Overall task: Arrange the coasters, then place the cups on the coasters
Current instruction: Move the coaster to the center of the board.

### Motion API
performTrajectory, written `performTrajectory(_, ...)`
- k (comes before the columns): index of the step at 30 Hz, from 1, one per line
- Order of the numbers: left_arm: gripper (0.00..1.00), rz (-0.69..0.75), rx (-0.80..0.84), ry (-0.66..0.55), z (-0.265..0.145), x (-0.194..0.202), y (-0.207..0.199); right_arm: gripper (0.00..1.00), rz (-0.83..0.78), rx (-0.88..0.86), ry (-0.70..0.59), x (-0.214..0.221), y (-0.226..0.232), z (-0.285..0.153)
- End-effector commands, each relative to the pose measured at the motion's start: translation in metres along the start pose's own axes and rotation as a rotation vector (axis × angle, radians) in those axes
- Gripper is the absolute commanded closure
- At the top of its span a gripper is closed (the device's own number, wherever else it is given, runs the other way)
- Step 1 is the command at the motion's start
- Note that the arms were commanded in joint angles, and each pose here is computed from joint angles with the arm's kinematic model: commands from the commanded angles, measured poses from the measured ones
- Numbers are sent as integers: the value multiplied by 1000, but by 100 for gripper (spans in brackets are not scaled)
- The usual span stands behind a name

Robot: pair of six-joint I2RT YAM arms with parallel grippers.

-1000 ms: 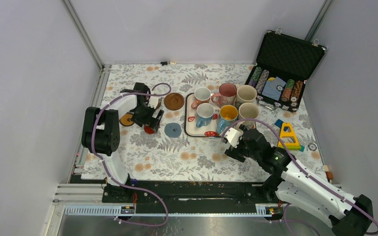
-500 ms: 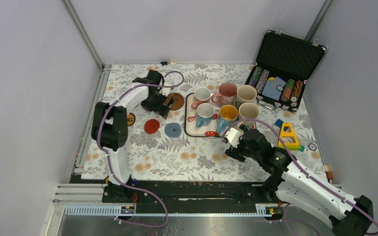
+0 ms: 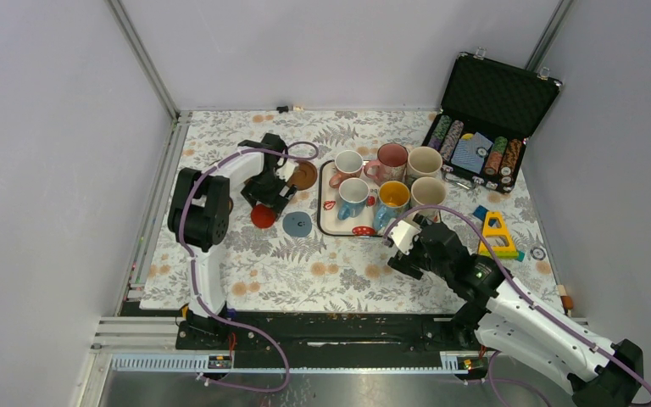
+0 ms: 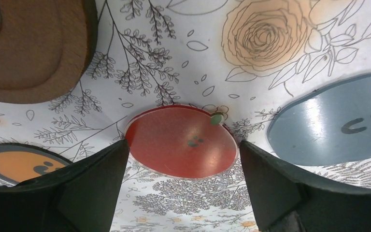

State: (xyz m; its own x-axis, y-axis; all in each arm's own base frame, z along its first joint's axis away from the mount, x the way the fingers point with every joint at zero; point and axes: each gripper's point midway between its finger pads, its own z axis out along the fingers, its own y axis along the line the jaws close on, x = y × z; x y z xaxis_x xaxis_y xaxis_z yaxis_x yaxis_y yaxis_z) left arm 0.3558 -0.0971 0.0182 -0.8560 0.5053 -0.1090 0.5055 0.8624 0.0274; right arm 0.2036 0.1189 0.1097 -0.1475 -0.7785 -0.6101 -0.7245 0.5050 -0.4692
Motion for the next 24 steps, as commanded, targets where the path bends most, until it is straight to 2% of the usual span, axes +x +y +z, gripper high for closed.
performTrajectory(1, 14, 10, -59, 40, 0, 12, 9, 7, 20, 13, -30, -8, -5, -2)
performTrajectory(7, 18, 9, -79, 48, 0, 17, 13, 7, 26, 18, -49, -11, -6, -4)
performTrajectory(19, 25, 61, -42, 101, -4, 54, 2, 7, 30, 16, -54, -11, -6, -6)
performTrajectory(24, 25, 55, -38, 58, -13, 50, 0, 7, 32, 20, -56, -12, -7, -8)
